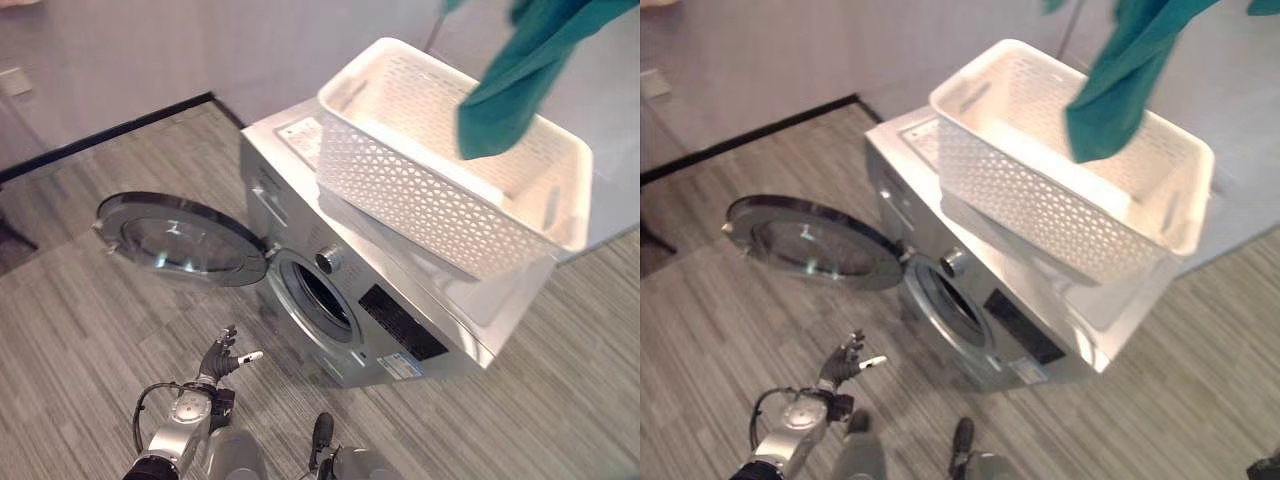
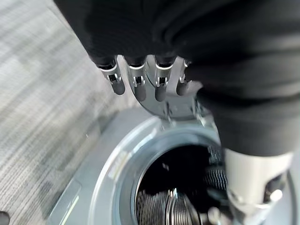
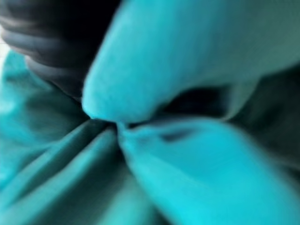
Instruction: Grab the laundry basket,head to the washer,open it,put in the laundry and shut it.
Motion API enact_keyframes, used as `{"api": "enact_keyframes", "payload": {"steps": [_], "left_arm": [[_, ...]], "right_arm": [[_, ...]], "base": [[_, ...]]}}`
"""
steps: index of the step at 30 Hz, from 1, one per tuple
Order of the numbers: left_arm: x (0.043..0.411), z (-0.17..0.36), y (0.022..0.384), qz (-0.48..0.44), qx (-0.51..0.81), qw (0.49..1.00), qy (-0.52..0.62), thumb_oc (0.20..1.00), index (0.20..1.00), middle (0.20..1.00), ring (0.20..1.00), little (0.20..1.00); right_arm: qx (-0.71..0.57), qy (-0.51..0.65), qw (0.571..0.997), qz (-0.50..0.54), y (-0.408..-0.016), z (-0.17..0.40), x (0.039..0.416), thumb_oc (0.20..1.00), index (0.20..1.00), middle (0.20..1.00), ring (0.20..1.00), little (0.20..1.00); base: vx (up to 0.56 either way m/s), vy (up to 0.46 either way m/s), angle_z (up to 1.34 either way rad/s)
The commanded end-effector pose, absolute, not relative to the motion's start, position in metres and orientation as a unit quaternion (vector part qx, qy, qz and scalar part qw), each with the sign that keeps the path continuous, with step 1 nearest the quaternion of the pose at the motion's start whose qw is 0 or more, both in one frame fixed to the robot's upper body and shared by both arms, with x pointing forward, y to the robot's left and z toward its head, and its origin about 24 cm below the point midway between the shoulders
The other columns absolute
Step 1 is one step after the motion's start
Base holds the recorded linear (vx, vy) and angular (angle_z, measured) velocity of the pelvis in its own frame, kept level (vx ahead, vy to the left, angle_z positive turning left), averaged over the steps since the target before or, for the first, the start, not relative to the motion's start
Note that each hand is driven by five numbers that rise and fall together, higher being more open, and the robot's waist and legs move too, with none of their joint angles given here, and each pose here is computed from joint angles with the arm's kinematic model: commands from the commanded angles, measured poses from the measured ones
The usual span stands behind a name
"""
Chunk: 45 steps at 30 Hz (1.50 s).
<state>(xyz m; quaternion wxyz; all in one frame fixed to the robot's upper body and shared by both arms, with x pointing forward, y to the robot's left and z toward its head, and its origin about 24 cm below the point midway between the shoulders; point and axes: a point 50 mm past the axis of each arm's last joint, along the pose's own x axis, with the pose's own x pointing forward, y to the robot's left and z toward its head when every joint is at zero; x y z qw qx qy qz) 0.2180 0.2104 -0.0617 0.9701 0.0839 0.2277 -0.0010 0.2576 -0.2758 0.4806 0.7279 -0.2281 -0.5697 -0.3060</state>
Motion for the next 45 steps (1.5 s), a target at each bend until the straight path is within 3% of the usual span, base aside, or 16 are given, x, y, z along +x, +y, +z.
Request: {"api": "enact_keyframes", "payload": {"steps": [1, 8, 13, 23, 31, 38, 45], "left_arm": [[0.225, -0.045, 0.193, -0.029, 0.089, 0.982, 0.164, 1.000, 1.000, 1.000, 1.000, 1.000], [0.225, -0.037, 0.196, -0.045, 0.116, 0.981, 0.148, 1.000, 1.000, 1.000, 1.000, 1.000], [0.217, -0.041, 0.214, -0.004, 0.118, 0.980, 0.163, 1.000, 1.000, 1.000, 1.000, 1.000], [0.211, -0.049, 0.217, 0.010, 0.120, 0.976, 0.183, 1.000, 1.000, 1.000, 1.000, 1.000], [0.207, -0.062, 0.207, 0.011, 0.106, 0.972, 0.211, 1.000, 1.000, 1.000, 1.000, 1.000], [0.211, -0.066, 0.194, 0.006, 0.088, 0.972, 0.219, 1.000, 1.000, 1.000, 1.000, 1.000], [0.222, -0.049, 0.188, 0.003, 0.083, 0.981, 0.173, 1.000, 1.000, 1.000, 1.000, 1.000]], "right_arm": [[-0.229, -0.626, 0.658, -0.351, -0.286, 0.494, 0.218, 0.200, 0.200, 0.200, 0.200, 0.200], [-0.216, -0.638, 0.638, -0.374, -0.289, 0.494, 0.207, 0.200, 0.200, 0.200, 0.200, 0.200], [-0.202, -0.677, 0.624, -0.333, -0.261, 0.495, 0.204, 0.200, 0.200, 0.200, 0.200, 0.200], [-0.219, -0.736, 0.542, -0.341, -0.241, 0.495, 0.173, 0.200, 0.200, 0.200, 0.200, 0.200], [-0.205, -0.746, 0.529, -0.348, -0.244, 0.501, 0.164, 0.200, 0.200, 0.200, 0.200, 0.200], [-0.220, -0.727, 0.573, -0.308, -0.245, 0.467, 0.179, 0.200, 0.200, 0.200, 0.200, 0.200], [-0.223, -0.657, 0.684, -0.227, -0.241, 0.374, 0.206, 0.200, 0.200, 0.200, 0.200, 0.200]], "base": [[0.01, 0.516, -0.46], [-0.06, 0.482, 0.01], [-0.10, 0.315, -0.98], [-0.03, 0.031, -0.39], [0.02, -0.024, -0.10], [0.00, -0.005, -0.06], [-0.04, 0.019, -0.12]]}}
